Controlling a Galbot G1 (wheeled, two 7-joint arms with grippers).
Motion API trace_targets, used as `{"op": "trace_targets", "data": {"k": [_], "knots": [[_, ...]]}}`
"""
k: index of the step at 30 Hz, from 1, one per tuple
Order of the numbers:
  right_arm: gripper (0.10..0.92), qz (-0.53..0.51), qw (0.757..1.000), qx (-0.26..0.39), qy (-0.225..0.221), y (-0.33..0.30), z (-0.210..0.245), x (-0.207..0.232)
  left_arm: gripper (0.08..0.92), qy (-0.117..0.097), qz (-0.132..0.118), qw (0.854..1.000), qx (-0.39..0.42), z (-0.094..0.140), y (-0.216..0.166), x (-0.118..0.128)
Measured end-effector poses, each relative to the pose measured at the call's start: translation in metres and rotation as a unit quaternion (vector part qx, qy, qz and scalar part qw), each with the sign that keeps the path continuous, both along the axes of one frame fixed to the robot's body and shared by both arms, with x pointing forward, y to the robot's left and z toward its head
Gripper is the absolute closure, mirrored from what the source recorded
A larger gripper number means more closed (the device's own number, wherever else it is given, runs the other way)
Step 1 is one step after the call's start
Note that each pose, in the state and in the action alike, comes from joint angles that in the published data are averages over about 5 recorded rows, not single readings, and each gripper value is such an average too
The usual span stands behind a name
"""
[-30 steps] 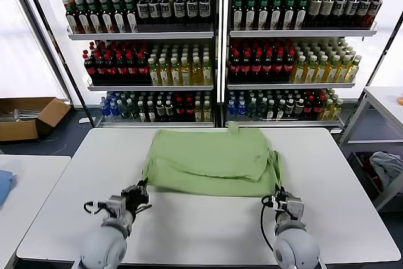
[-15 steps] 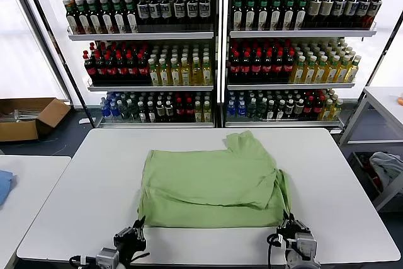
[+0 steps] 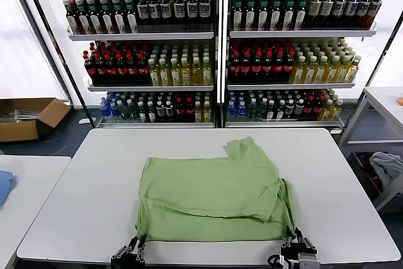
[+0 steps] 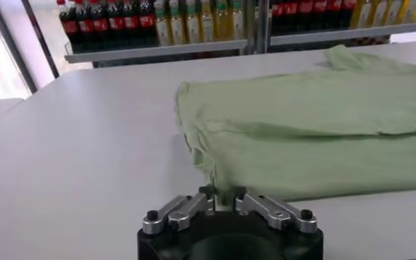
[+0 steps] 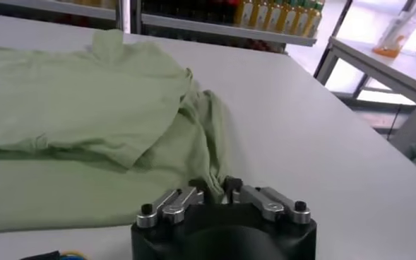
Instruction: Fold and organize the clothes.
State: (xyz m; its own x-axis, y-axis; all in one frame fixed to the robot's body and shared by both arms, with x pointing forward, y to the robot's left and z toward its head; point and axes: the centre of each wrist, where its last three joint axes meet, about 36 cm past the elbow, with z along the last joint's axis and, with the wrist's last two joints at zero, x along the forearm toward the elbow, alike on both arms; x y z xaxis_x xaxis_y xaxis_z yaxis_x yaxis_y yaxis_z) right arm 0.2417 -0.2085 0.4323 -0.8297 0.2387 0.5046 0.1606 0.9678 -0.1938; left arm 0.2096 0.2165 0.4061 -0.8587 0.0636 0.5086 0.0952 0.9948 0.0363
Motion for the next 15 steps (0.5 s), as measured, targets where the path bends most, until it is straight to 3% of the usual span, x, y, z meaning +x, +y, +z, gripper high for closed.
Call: {"op": "trace_targets", "data": {"k": [7, 15], "knots": [[0.435, -0.022, 0.998, 0.008, -0.057, -0.010, 0.030, 0.005, 0.526, -0.034, 0.013, 0.999, -0.020, 0.029, -0.007, 0.000], [0.224, -0.030, 0.989, 0.018, -0.147, -0.041, 0.046, 0.031, 0.301, -0.110, 0.022, 0.993, -0.037, 0.060, -0.008, 0.014]]}}
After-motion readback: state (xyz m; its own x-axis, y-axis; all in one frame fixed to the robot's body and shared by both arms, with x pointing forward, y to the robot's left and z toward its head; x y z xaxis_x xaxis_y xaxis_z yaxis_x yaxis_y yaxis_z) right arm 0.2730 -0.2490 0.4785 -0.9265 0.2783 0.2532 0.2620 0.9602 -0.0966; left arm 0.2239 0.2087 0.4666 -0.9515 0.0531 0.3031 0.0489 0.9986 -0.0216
